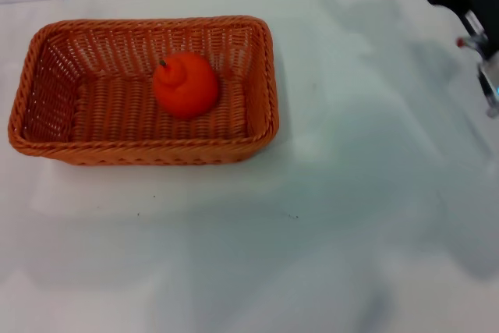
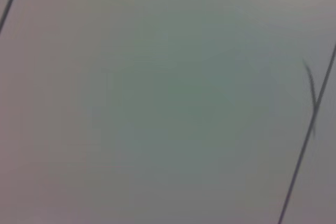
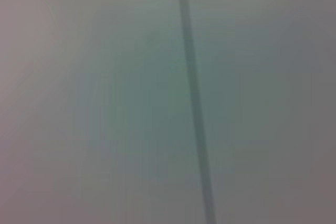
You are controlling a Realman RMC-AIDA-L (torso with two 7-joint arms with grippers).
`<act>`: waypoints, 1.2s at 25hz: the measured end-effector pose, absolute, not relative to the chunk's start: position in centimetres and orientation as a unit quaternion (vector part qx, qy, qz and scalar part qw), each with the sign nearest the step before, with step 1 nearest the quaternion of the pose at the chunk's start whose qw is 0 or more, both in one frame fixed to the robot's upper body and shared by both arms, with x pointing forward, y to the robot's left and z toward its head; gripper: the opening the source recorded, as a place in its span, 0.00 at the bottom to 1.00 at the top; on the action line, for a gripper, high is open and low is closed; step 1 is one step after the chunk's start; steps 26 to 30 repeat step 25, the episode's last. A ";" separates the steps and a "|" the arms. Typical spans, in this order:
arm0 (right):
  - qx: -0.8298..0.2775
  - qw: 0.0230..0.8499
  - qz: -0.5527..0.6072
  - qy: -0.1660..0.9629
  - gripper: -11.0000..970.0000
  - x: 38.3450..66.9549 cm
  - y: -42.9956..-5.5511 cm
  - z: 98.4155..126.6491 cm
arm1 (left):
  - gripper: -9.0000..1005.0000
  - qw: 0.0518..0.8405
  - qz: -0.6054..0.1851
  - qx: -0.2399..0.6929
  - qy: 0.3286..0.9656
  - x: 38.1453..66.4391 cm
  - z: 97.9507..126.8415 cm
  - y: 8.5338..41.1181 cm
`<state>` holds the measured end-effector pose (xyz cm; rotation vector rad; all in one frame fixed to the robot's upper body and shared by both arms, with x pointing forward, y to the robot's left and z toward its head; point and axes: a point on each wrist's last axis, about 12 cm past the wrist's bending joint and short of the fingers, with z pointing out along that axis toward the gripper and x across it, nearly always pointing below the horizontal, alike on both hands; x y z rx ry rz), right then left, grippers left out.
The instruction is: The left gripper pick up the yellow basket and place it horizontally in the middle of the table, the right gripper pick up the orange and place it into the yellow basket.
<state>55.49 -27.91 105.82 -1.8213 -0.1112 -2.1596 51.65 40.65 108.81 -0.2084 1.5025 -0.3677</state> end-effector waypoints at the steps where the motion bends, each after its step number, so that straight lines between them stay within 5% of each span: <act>1: -0.641 0.149 -0.752 -0.030 0.96 55.1 -28.5 105.4 | 0.89 0.711 -0.162 -0.095 0.678 51.6 108.8 40.7; 12: -0.659 0.103 -0.744 0.027 0.96 52.7 -31.6 103.5 | 0.89 0.702 -0.151 -0.082 0.692 51.3 107.8 40.2; 30: -0.649 0.106 -0.753 0.020 0.96 53.0 -31.5 104.0 | 0.89 0.695 -0.159 -0.096 0.695 50.9 107.4 40.4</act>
